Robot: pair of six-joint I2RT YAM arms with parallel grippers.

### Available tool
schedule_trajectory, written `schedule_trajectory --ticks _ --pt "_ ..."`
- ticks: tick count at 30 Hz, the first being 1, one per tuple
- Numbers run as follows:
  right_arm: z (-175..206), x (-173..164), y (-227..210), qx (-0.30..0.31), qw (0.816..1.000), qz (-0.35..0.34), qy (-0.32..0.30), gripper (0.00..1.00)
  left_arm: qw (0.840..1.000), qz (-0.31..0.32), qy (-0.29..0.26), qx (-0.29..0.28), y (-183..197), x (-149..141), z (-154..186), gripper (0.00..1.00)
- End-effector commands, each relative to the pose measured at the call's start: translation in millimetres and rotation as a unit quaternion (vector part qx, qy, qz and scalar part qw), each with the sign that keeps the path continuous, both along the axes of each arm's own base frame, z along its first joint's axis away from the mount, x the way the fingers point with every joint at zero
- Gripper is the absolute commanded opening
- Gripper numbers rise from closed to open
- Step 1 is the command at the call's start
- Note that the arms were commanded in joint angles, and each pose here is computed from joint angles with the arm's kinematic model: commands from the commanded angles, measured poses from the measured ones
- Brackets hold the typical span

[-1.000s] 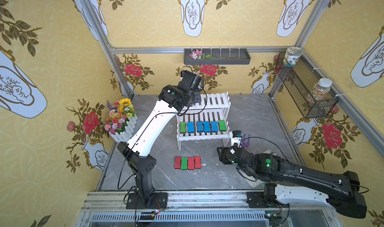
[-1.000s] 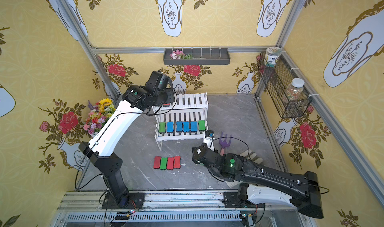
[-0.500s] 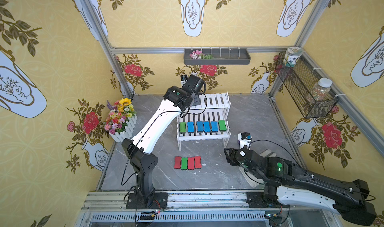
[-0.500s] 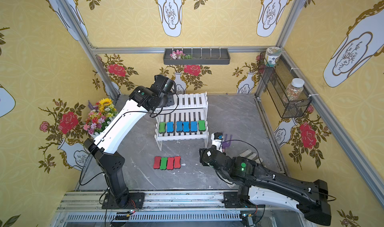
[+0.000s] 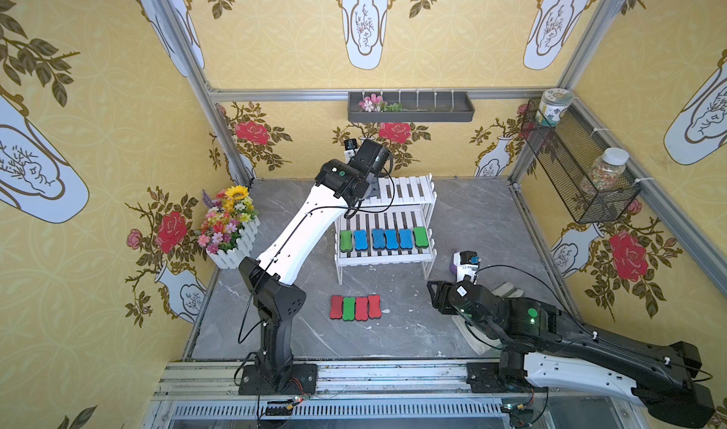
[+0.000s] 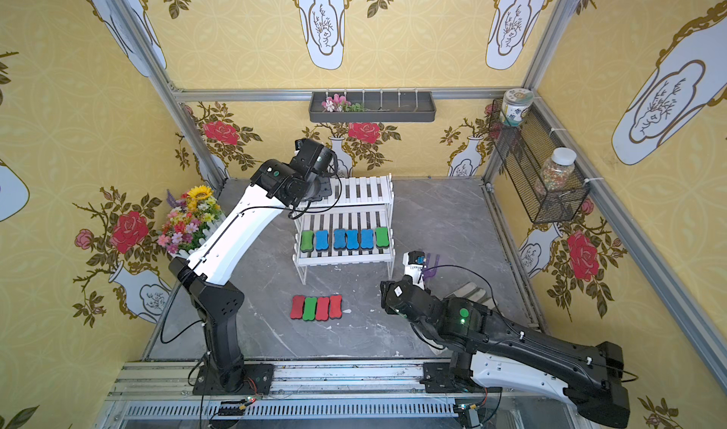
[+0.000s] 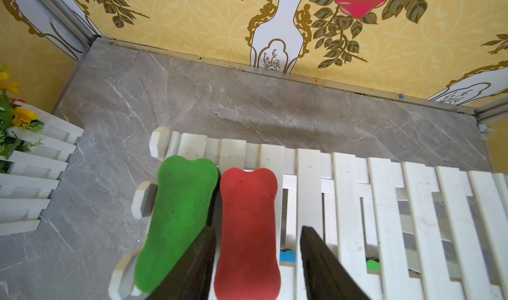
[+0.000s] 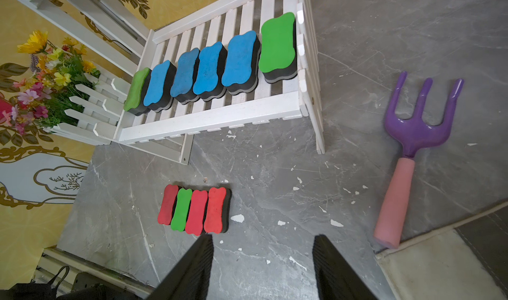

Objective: Remove the whiteboard erasers from the shelf
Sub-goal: Pick up the whiteboard eraser from the shelf.

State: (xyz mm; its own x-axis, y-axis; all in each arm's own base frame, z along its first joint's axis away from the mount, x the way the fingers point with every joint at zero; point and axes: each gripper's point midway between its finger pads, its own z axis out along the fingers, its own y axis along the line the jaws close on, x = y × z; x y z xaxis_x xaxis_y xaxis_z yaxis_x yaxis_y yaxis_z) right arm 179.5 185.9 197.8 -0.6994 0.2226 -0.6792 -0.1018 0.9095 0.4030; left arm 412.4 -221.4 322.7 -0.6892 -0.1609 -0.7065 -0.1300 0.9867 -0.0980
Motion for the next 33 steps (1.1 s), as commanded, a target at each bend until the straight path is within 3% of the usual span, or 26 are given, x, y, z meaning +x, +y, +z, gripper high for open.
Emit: schedule_trajectory --ticks 1,14,22,28,33 --pt "1 2 -3 -0.002 1.0 -0.008 -0.005 0.63 1.0 0.005 0.009 0.018 5 -1 -7 0.55" --pt "2 2 -9 0.001 1.0 -0.014 -0.007 0.63 0.999 0.004 0.027 0.038 3 3 -26 0.52" --pt "3 2 -12 0.001 1.0 -0.019 -0.008 0.63 0.999 -0.001 0.029 0.04 1 4 -28 0.42" --pt "4 2 -13 0.001 1.0 -0.022 -0.009 0.63 1.0 -0.006 0.009 0.011 -4 -1 -2 0.38" --pt "7 3 -18 0.003 0.999 -0.033 -0.013 0.63 1.0 -0.016 -0.022 -0.005 -18 -36 27 0.38"
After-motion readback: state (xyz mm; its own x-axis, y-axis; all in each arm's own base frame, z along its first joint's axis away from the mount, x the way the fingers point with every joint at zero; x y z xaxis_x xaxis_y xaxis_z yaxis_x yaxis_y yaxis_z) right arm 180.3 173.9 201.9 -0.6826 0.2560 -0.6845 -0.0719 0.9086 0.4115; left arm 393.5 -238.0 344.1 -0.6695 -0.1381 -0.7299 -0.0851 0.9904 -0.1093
